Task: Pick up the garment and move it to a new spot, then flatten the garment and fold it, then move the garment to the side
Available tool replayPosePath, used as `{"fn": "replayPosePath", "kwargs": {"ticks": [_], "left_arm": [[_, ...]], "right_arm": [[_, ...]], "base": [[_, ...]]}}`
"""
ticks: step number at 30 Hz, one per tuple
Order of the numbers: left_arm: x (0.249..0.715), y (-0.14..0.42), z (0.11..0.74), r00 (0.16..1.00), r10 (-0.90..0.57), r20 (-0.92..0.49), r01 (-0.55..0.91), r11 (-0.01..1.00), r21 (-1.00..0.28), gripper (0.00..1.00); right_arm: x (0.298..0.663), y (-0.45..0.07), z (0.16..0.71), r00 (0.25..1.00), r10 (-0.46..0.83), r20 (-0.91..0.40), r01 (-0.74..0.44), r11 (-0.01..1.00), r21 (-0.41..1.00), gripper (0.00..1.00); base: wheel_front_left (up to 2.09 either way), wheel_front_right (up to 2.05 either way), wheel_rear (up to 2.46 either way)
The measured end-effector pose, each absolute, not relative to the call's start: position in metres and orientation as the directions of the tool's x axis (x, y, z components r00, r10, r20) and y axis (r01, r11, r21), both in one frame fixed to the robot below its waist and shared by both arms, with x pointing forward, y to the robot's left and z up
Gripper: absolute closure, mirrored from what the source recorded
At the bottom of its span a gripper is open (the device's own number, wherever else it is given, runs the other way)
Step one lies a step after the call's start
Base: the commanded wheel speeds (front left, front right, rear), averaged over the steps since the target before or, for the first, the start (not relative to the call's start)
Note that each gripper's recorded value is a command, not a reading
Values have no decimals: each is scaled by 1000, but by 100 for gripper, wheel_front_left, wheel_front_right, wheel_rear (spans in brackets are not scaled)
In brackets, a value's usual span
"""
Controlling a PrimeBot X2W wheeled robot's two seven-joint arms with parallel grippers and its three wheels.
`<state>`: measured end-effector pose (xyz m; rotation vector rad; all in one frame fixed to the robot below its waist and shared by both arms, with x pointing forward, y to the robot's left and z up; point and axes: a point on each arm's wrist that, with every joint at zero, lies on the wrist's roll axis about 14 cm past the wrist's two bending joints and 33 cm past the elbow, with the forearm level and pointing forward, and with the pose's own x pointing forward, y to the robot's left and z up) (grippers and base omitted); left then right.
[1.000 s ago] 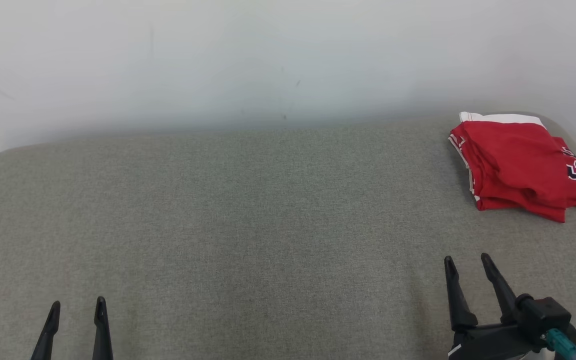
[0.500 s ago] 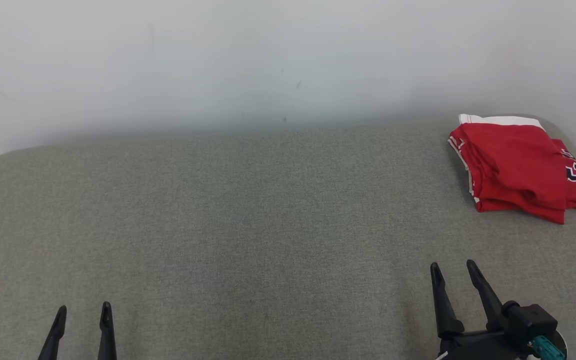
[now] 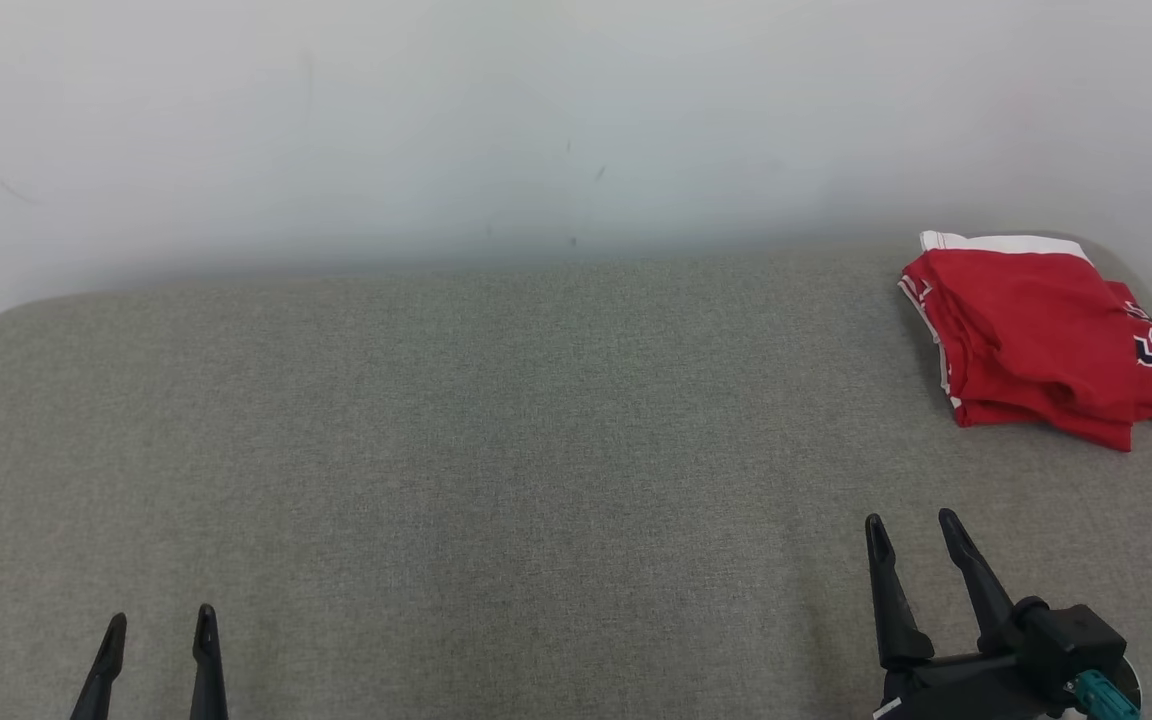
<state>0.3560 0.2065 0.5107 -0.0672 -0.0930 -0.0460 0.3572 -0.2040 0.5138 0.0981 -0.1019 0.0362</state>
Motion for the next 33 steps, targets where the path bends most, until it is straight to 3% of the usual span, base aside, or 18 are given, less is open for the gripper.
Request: {"fn": "replayPosePath", "kwargs": {"ticks": [9, 10, 16, 33], "left_arm": [[357, 207, 509, 995, -42, 88, 47, 997, -60, 0], [357, 207, 509, 995, -40, 88, 45, 997, -59, 100], [352, 204, 488, 999, -33, 20, 35, 995, -91, 100], [357, 210, 483, 999, 29, -23, -36, 917, -398, 100]], "right_arm": [[357, -203, 514, 994, 35, 103, -46, 994, 100, 0], [357, -203, 514, 994, 36, 102, -47, 994, 100, 100], [349, -203, 490, 999, 28, 26, -31, 992, 123, 100], [354, -212, 486, 999, -39, -16, 42, 907, 418, 100]], "base": [[0, 0, 0], [0, 0, 0], [0, 0, 0], [0, 0, 0]]}}
